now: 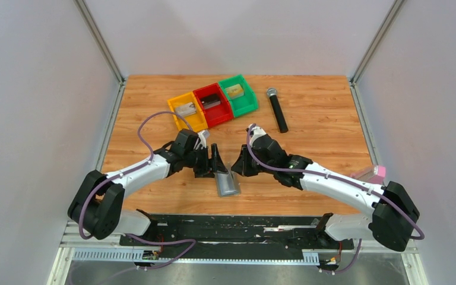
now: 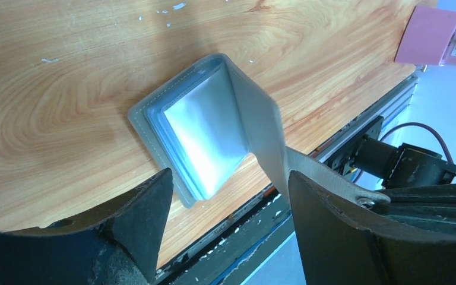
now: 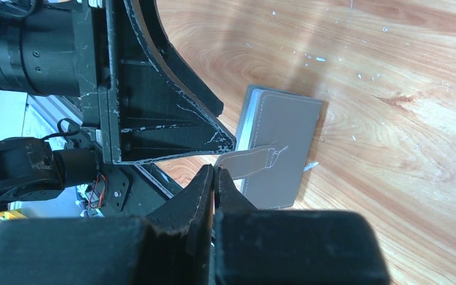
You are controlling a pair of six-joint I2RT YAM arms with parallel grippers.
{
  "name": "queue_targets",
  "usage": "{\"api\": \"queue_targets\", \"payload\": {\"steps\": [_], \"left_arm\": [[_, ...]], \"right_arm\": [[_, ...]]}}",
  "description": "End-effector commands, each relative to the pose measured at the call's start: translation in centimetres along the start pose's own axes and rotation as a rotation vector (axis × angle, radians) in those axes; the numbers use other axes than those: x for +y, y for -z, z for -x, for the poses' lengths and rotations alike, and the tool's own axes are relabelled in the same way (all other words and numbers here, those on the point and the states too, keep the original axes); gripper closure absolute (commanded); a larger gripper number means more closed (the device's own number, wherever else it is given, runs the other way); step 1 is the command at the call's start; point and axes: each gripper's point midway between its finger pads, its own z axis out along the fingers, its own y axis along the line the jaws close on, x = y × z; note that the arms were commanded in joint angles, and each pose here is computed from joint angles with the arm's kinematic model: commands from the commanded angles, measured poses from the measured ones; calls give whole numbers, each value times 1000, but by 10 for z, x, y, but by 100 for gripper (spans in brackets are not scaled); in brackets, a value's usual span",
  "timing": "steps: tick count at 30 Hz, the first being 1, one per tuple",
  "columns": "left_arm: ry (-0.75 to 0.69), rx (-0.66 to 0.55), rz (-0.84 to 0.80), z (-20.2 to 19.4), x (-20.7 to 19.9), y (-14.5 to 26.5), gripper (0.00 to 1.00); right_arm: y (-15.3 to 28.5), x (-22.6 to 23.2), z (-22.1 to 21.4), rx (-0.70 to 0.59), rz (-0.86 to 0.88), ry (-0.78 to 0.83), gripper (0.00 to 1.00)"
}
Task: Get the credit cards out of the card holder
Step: Open the card holder at the center of the board.
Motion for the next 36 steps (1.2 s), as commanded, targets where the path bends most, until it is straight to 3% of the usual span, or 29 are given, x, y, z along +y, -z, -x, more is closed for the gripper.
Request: {"api": "queue_targets", "payload": {"steps": [1, 6, 18, 29, 36], "left_arm": [[-37, -22, -3, 8, -4, -2, 21], [-32, -17, 13, 6, 2, -5, 24], [-37, -11, 53, 3, 10, -4, 28], [-71, 24, -48, 11, -19, -16, 50], [-111, 74, -58, 10, -32, -36, 52]], "right_arm": [[6, 12, 17, -63, 58, -10, 100], [4, -10, 12, -57, -13, -38, 100], [12, -121, -24, -6, -322, -166, 100], [12, -127, -33, 15, -338, -185, 100], [16, -136, -39, 31, -386, -198, 97]]}}
